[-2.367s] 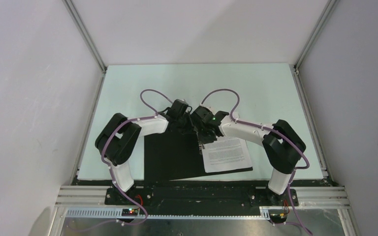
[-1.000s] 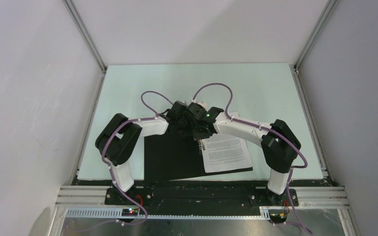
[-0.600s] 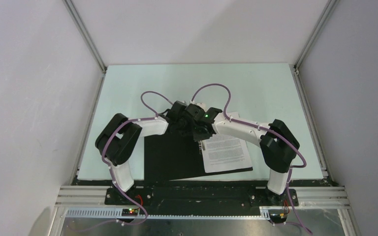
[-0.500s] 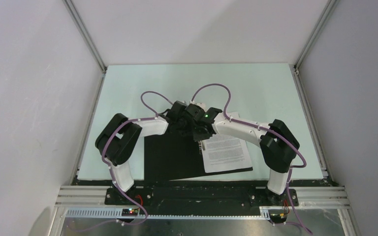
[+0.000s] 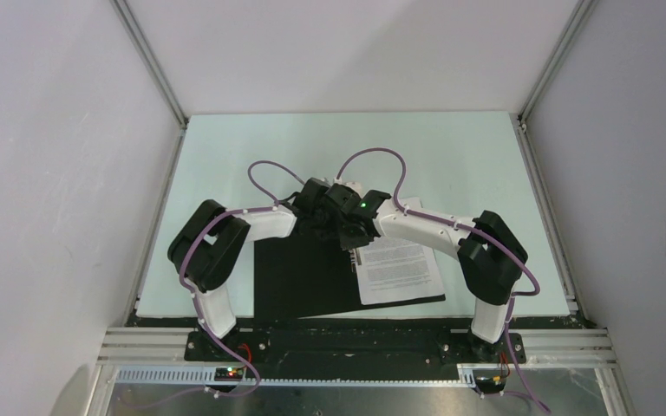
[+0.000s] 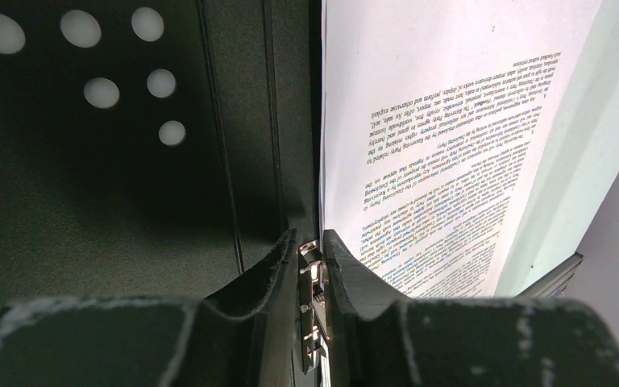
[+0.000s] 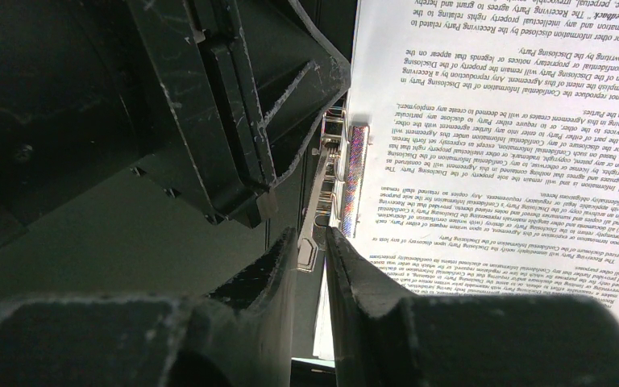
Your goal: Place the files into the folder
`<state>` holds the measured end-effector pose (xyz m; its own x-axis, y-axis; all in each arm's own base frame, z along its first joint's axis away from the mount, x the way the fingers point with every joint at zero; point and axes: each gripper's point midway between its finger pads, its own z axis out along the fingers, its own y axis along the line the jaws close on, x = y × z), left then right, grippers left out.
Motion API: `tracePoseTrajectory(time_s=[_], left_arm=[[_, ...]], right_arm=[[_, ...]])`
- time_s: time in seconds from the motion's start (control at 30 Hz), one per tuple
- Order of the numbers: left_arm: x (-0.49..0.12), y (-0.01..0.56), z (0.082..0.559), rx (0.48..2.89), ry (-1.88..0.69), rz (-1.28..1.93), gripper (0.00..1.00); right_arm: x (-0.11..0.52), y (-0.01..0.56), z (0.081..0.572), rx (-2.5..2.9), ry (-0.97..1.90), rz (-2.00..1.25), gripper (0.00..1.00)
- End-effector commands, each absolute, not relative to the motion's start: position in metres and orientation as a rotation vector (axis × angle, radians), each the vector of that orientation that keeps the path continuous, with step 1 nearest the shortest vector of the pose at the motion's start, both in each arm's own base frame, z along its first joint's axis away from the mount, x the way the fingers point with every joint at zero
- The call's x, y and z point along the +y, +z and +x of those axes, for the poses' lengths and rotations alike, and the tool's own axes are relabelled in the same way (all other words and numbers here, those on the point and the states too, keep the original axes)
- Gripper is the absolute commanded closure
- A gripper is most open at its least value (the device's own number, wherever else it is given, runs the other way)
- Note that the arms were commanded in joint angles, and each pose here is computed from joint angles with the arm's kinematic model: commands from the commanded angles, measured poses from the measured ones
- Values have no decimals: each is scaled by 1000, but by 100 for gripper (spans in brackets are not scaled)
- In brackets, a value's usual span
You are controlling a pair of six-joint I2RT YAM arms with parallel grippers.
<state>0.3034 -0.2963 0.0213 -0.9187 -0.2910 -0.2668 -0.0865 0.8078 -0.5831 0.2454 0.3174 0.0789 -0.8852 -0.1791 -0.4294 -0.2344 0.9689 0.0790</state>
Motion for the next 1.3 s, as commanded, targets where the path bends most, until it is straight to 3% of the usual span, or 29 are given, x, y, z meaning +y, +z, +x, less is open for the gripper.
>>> tracePoseTrajectory(time_s=[0.0,1.27], left_arm=[[-295,20,303,2651,-835,-301,77],[-291,11,303,2672,-832,-339,78]], right_arm=[[332,97,246,2643,233,-325,76],[335,89,232,2670,208,-369,78]])
